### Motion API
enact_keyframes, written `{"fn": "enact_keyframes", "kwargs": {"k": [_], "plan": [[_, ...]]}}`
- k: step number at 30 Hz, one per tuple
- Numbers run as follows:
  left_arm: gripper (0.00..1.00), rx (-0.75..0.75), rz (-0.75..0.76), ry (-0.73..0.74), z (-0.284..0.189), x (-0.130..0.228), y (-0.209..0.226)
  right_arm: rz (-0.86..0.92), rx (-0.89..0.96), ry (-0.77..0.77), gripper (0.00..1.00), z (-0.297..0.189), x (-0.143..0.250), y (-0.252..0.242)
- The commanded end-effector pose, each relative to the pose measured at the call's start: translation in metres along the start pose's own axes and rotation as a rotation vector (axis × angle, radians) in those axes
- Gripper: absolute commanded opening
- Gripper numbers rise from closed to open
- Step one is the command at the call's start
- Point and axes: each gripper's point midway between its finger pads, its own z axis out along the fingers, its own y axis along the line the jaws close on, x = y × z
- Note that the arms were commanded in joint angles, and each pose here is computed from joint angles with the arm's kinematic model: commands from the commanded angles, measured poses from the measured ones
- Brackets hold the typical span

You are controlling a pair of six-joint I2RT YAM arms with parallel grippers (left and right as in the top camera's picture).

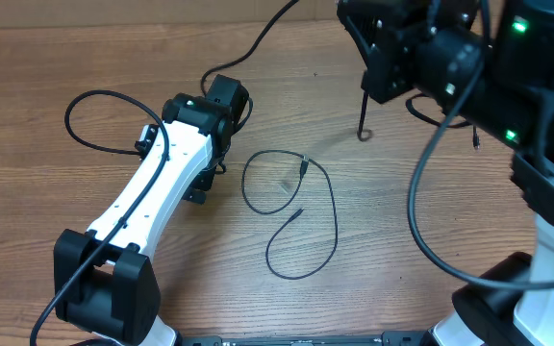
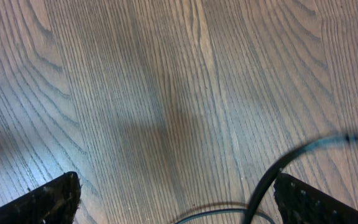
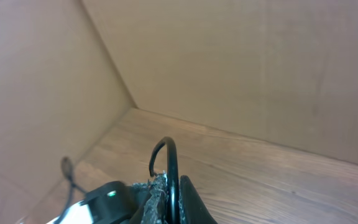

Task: Untangle cables
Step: 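Lift the right gripper up-right, pulling the cable free of the pile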

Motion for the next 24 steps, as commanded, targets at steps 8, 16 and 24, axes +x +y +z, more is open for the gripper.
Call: {"fn": "enact_keyframes", "kwargs": {"k": [8,16,24], "plan": [[1.0,0.009,0.013,-0.023,-0.002,-0.004,-0.003,0.004,0.068,-0.039,0.04,0.002,-0.009,-0.014],[1.0,0.009,0.013,-0.023,-0.002,-0.005,-0.003,0.006,0.157,-0.054,0.04,0.004,-0.011,-0.03],[1.0,0.009,0.013,-0.023,-0.002,-0.004,-0.003,-0.038,0.22,-0.004,0.04,0.042,0.0,-0.047]]}}
